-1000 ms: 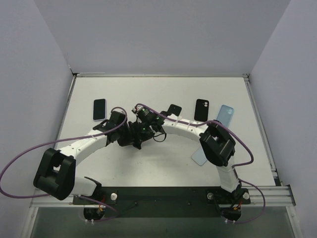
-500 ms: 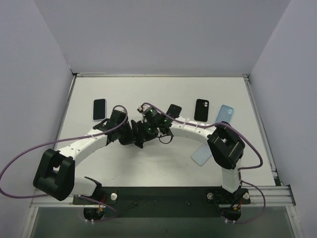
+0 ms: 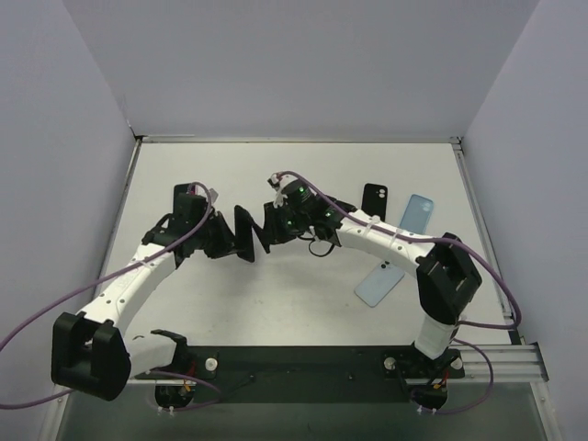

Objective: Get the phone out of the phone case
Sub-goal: Remove the phone case from the phone, then place the phone case at the center of the board.

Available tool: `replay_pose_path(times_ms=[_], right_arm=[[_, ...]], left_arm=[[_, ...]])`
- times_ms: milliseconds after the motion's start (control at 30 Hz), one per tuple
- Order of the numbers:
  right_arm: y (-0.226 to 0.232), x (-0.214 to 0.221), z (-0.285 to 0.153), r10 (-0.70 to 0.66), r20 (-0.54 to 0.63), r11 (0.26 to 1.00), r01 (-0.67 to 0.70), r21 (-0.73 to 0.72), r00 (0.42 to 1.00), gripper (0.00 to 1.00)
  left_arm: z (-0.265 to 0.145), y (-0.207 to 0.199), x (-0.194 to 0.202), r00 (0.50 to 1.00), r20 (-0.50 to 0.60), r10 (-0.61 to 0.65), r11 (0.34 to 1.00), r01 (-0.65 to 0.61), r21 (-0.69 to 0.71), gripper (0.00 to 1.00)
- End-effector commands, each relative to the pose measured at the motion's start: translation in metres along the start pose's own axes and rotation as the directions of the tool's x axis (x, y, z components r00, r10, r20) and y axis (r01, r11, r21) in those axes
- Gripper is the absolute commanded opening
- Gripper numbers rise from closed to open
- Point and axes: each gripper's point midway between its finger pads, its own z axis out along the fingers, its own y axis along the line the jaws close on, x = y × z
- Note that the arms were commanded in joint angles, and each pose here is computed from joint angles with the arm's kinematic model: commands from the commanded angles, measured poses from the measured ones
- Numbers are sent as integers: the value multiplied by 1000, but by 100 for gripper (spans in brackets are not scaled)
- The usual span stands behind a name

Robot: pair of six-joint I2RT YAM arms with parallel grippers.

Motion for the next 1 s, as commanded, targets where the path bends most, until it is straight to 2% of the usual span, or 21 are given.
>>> replay_pose_path(times_ms=[0, 233, 400, 533, 567, 600, 633, 667, 733, 833, 933, 967], right_arm=[[-89, 12, -44, 69, -59, 943, -45, 331, 996, 0], [-91, 3, -56, 57, -33, 941, -42, 336, 998, 0], [-101, -14, -50, 109, 6, 943, -105, 317, 994, 0], [-113, -33, -23, 202, 33, 944, -204, 259, 979, 0], [-111, -55, -19, 221, 76, 944, -233, 235, 972, 0], [-114, -62, -14, 246, 85, 940, -259, 222, 965, 0], [-128, -61, 1, 280, 73, 930, -289, 228, 957, 0], [-123, -88, 4, 290, 118, 934, -307, 183, 950, 0], [-141, -94, 27, 332, 119, 917, -350, 191, 936, 0], [-158, -108, 54, 423, 127, 884, -439, 158, 897, 0], [-179, -112, 68, 499, 137, 845, -515, 142, 856, 18], [-183, -114, 69, 501, 145, 842, -520, 144, 853, 41]], left_arm=[[-21, 44, -30, 992, 123, -8, 982, 31, -185, 0], [-21, 44, -31, 993, 120, -8, 983, 30, -180, 0], [-21, 45, -28, 994, 109, 7, 985, 12, -173, 0], [-19, 50, -16, 997, 71, 13, 986, -1, -167, 0], [-16, 54, -8, 999, 49, 5, 987, 3, -161, 0], [-15, 52, -4, 999, 40, -13, 991, 18, -135, 0], [-14, 38, -1, 999, 32, -18, 999, 19, -44, 0], [-13, 34, 4, 999, 20, -31, 1000, 31, -7, 0], [-10, 29, 16, 997, 0, -79, 995, 79, 57, 0], [-10, 31, 28, 993, -19, -120, 990, 121, 70, 0], [-14, 34, 35, 990, -22, -140, 987, 141, 72, 0], [-14, 35, 35, 990, -18, -142, 987, 143, 68, 0]])
